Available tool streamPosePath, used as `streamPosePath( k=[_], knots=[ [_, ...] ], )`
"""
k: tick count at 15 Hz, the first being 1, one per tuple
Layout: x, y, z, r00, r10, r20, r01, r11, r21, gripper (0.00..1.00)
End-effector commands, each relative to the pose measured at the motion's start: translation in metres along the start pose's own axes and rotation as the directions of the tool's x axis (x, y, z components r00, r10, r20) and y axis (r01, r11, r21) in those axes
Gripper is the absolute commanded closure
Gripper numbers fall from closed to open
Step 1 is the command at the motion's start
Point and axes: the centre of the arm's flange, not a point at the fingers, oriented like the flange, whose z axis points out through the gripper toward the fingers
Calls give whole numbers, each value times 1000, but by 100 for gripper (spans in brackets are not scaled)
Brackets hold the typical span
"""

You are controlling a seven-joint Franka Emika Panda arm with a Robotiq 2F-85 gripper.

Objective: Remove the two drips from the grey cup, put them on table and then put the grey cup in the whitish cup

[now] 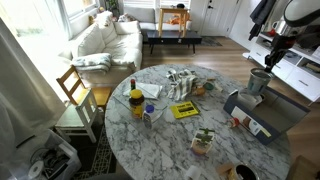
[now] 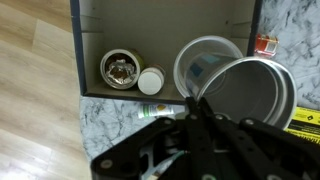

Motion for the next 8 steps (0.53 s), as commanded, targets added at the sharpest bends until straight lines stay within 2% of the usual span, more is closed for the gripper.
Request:
streamPosePath(
  k=[1, 5, 6, 7, 8],
  knots=[
    [10, 8, 14, 1000, -11, 18, 10, 1000, 26, 99],
    [14, 14, 28, 999, -12, 40, 10, 999, 42, 99],
    [14, 14, 31, 999, -8, 43, 6, 999, 43, 70],
    [15, 14, 34, 999, -8, 46, 6, 999, 52, 70],
    [16, 14, 36, 999, -7, 45, 4, 998, 61, 64]
  ],
)
